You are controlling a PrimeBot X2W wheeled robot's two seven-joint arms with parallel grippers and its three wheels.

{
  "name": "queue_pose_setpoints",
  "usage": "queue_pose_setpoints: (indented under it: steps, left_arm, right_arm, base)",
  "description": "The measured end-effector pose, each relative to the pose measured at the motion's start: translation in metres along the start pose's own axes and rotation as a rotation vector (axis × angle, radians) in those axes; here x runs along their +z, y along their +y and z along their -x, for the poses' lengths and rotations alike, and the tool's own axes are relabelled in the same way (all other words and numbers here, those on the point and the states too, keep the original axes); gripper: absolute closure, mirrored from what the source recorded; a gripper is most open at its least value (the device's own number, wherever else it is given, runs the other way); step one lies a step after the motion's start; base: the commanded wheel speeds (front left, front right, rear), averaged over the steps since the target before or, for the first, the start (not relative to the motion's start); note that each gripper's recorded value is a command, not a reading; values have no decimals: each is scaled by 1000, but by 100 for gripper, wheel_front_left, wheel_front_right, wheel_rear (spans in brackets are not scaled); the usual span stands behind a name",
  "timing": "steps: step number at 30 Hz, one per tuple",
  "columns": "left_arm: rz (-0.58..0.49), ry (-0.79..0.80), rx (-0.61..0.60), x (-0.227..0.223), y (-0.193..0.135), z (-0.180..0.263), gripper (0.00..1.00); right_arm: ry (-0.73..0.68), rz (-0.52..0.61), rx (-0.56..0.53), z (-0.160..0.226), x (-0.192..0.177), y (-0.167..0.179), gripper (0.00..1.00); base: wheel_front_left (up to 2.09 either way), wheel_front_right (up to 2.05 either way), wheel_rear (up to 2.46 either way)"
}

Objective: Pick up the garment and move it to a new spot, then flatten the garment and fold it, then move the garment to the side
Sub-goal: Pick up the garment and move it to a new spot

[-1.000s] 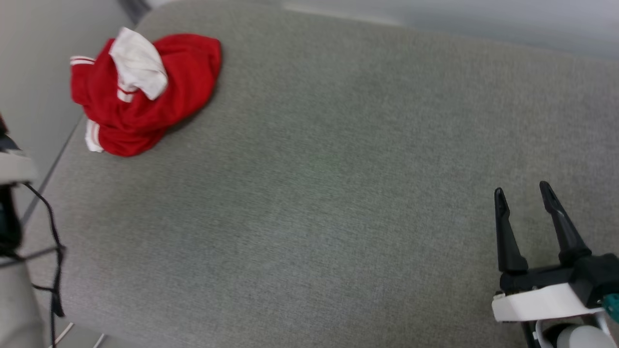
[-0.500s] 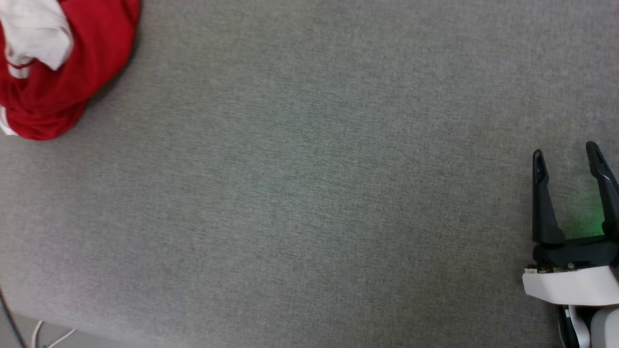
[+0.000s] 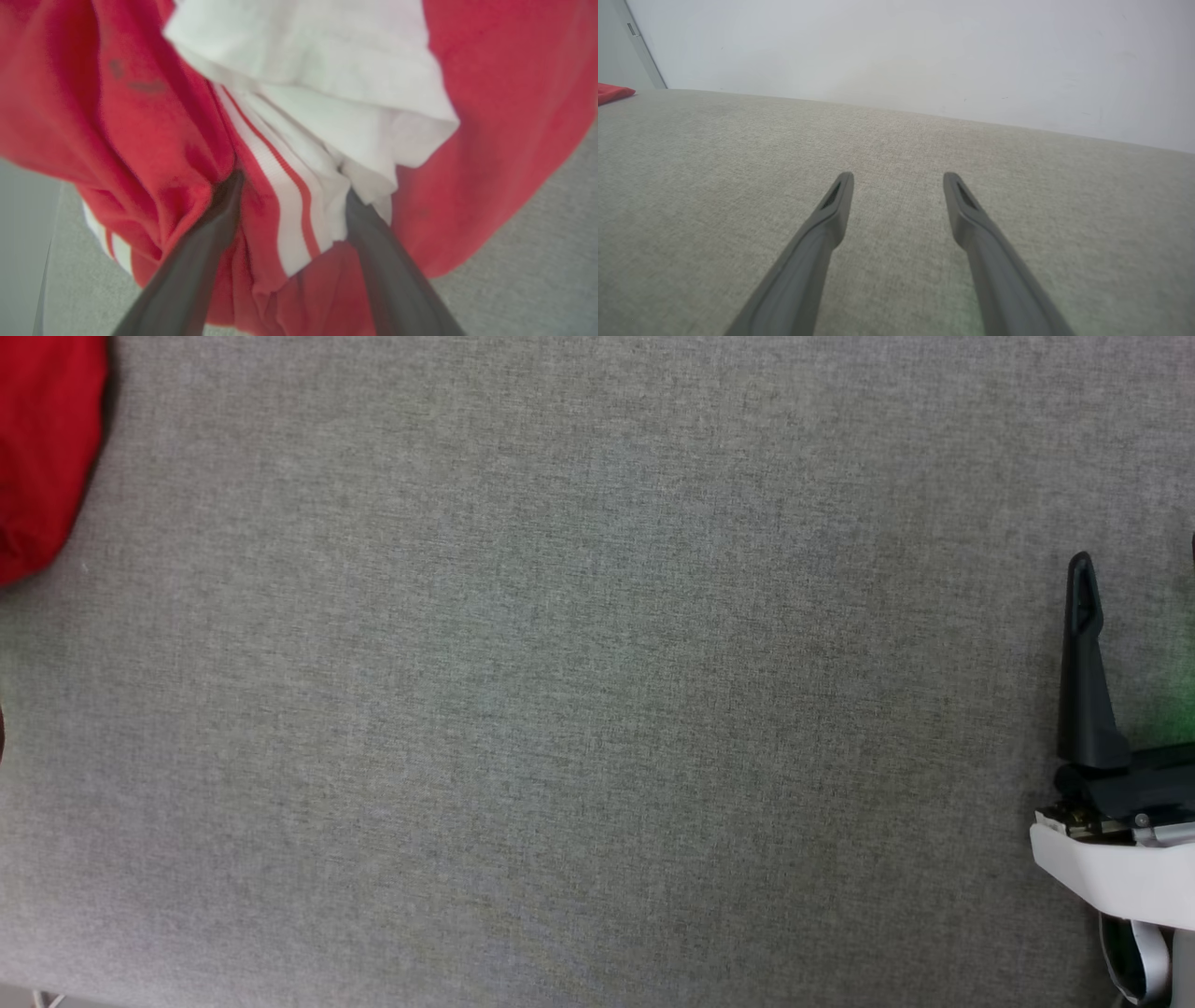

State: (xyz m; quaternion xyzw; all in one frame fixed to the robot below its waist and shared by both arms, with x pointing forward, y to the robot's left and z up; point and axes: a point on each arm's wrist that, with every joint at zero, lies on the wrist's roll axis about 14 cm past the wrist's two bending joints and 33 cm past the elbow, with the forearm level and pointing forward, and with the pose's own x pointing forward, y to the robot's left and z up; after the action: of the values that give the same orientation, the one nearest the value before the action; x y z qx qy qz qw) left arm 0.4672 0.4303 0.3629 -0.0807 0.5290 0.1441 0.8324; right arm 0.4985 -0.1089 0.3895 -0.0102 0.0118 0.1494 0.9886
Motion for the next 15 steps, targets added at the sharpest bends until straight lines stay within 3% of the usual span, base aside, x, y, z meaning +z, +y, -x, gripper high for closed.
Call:
queue_pose_setpoints:
  steps: [3,4,5,10,15]
  left_arm:
    - [-4,19,-5,-5,-4,-6,0]
    - [-8,21,-5,-5,-5,-6,82]
    - [-13,23,-4,-5,-5,-5,100]
    - [-60,-57,5,10,-5,7,100]
    - [-168,-263,-3,61,-15,50,100]
  right_arm:
    - [1,5,-1,1,-1,-1,0]
    - [1,5,-2,1,0,-1,0]
    - [1,6,-2,1,0,-1,0]
    - [-20,10,-4,0,12,-1,0]
    - [-44,-3,1,4,29,6,0]
  base:
    - [0,0,0]
    - [0,0,0]
    - [0,0,0]
    - [0,0,0]
    - [0,0,0]
